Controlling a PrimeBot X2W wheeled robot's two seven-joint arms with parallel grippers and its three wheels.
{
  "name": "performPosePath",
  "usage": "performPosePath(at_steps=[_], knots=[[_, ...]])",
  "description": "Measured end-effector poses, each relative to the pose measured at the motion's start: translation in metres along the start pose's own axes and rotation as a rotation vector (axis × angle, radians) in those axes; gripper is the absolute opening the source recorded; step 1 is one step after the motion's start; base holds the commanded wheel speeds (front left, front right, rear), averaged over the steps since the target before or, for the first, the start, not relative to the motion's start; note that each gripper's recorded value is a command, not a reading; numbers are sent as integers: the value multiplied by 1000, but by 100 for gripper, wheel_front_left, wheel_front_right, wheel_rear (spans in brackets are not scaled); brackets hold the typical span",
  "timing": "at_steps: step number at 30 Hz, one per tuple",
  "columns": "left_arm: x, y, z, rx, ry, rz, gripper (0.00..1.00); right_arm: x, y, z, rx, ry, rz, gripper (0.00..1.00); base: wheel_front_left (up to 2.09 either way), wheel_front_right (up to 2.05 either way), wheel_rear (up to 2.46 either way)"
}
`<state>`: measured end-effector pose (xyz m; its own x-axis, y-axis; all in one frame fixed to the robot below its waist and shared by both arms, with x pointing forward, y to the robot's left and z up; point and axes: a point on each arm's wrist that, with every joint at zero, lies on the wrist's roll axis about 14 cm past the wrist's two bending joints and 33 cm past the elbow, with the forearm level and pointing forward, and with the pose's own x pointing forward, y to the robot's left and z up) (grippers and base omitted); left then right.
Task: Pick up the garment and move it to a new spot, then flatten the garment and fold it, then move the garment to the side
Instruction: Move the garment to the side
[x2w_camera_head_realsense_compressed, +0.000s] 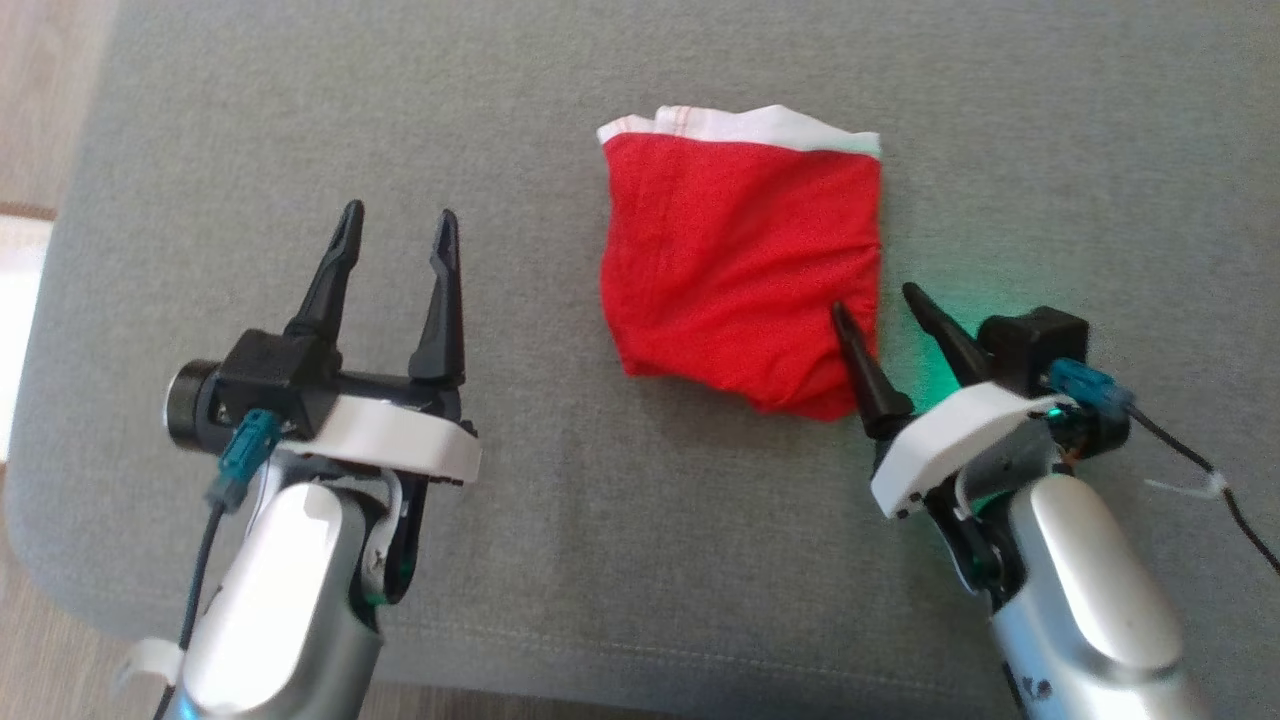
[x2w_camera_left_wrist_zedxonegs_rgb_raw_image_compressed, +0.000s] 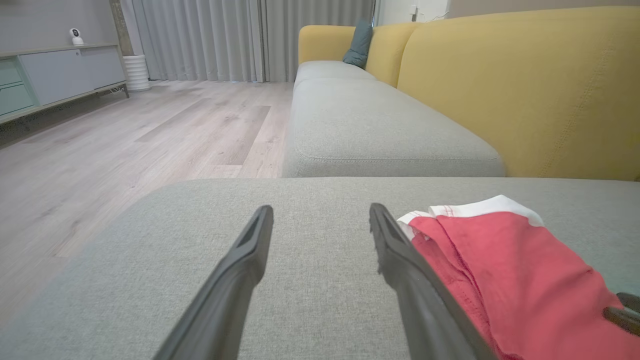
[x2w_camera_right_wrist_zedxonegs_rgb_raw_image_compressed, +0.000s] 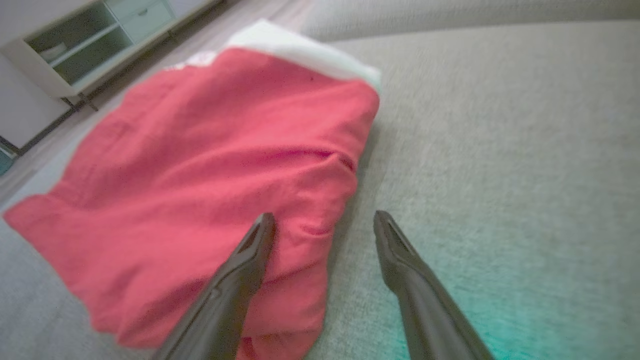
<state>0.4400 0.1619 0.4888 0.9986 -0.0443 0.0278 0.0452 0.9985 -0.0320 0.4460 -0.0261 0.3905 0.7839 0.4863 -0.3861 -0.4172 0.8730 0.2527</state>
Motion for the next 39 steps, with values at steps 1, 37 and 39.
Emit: performPosePath(at_steps=[1, 37, 39], knots=[[0, 1, -1, -2, 4, 5, 100, 5, 2, -6, -4, 25, 11, 100, 0, 0, 0], [45, -126, -5, -47, -49, -370, 100, -110, -147, -14, -132, 154, -396, 0, 0, 0, 0], [49, -135, -8, -57, -47, -393, 100, -114, -162, -3, -152, 139, -430, 0, 0, 0, 0]])
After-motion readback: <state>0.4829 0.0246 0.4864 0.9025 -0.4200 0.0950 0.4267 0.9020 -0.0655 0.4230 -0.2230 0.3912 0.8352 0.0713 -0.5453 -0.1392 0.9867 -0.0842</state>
